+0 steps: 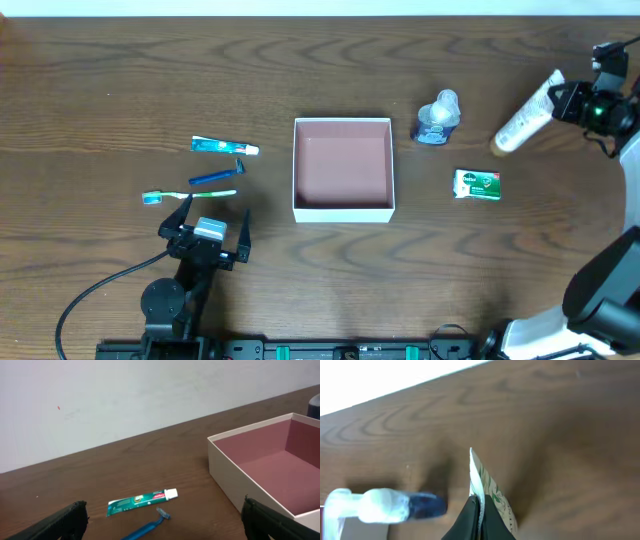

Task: Pack container
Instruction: 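Lift the Pantene tube and carry it over the box, then lower the tube upright into the box's left corner and release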

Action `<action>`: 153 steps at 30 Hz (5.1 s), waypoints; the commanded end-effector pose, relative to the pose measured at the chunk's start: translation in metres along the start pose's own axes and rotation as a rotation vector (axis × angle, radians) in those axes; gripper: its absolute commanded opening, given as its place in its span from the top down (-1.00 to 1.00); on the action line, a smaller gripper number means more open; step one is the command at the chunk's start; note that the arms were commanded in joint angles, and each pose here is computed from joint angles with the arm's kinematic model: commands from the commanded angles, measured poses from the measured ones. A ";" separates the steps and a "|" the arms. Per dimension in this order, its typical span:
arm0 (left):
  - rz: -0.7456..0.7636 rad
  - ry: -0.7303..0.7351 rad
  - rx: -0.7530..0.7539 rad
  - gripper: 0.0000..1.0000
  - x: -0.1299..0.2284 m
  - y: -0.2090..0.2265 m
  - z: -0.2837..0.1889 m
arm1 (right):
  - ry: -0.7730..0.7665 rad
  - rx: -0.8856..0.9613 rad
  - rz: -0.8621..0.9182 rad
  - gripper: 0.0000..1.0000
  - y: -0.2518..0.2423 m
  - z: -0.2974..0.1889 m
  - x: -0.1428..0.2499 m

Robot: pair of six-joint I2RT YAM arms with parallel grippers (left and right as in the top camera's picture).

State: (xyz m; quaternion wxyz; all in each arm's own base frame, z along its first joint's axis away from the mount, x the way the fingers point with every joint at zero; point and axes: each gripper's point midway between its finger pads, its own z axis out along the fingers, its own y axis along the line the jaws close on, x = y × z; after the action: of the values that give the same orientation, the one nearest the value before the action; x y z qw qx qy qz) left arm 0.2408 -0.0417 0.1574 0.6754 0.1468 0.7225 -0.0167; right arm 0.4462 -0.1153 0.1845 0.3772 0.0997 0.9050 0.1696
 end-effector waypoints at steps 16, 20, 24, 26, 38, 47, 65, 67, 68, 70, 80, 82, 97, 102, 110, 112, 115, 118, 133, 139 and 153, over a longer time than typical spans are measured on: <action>-0.018 0.042 0.018 -0.96 0.015 -0.004 0.001 | -0.345 -0.063 -0.145 0.98 0.202 -0.219 -0.046; -0.018 0.042 0.018 -0.96 0.015 -0.004 0.001 | -0.302 -0.168 -0.143 0.98 0.248 -0.215 -0.027; -0.018 0.042 0.018 -0.96 0.015 -0.004 0.001 | -0.238 -0.207 -0.153 0.97 0.286 -0.189 -0.011; -0.018 0.042 0.018 -0.96 0.015 -0.004 0.001 | -0.207 -0.224 -0.188 0.97 0.307 -0.170 -0.003; -0.018 0.042 0.018 -0.96 0.015 -0.004 0.001 | -0.021 -0.197 -0.263 0.97 0.388 -0.038 0.064; -0.018 0.042 0.018 -0.96 0.015 -0.004 0.001 | 0.021 -0.137 -0.296 0.97 0.402 0.019 0.097; -0.018 0.042 0.018 -0.96 0.015 -0.004 0.001 | -0.076 -0.057 -0.411 0.97 0.422 0.053 0.112; -0.018 0.042 0.018 -0.96 0.015 -0.004 0.001 | -0.076 -0.052 -0.411 0.97 0.421 0.054 0.113; -0.018 0.042 0.018 -0.96 0.015 -0.004 0.001 | -0.076 -0.046 -0.412 0.99 0.420 0.056 0.113; -0.018 0.042 0.018 -0.96 0.015 -0.004 0.001 | -0.080 -0.030 -0.414 0.97 0.418 0.058 0.113; -0.018 0.042 0.018 -0.96 0.015 -0.004 0.001 | -0.050 -0.012 -0.431 0.98 0.415 0.080 0.128; -0.018 0.042 0.018 -0.96 0.015 -0.004 0.001 | -0.055 -0.016 -0.429 0.97 0.416 0.082 0.128; -0.018 0.042 0.018 -0.96 0.015 -0.004 0.001 | -0.080 -0.035 -0.419 0.67 0.422 0.083 0.123; -0.018 0.042 0.018 -0.96 0.015 -0.004 0.001 | -0.072 -0.038 -0.421 0.04 0.422 0.084 0.125; -0.018 0.042 0.018 -0.96 0.015 -0.004 0.001 | -0.043 -0.082 -0.444 0.07 0.429 0.083 0.132; -0.018 0.042 0.018 -0.96 0.015 -0.004 0.001 | -0.032 -0.100 -0.446 0.09 0.431 0.079 0.133; -0.018 0.042 0.018 -0.96 0.015 -0.004 0.001 | -0.022 -0.118 -0.441 0.14 0.433 0.068 0.131; -0.018 0.042 0.018 -0.96 0.015 -0.004 0.001 | -0.011 -0.111 -0.406 0.18 0.429 0.054 0.128; -0.018 0.042 0.018 -0.96 0.015 -0.004 0.001 | 0.077 -0.067 -0.306 0.53 0.413 0.044 0.142; -0.018 0.042 0.018 -0.96 0.015 -0.004 0.001 | 0.089 -0.071 -0.289 0.55 0.413 0.044 0.145; -0.018 0.042 0.018 -0.96 0.015 -0.004 0.001 | 0.112 -0.078 -0.139 0.79 0.415 0.043 0.148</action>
State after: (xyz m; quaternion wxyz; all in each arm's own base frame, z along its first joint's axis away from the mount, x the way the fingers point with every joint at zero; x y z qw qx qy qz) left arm 0.2408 -0.0417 0.1574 0.6754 0.1468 0.7225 -0.0167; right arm 0.4002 0.3172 0.2056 0.3408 -0.0130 0.9267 0.1579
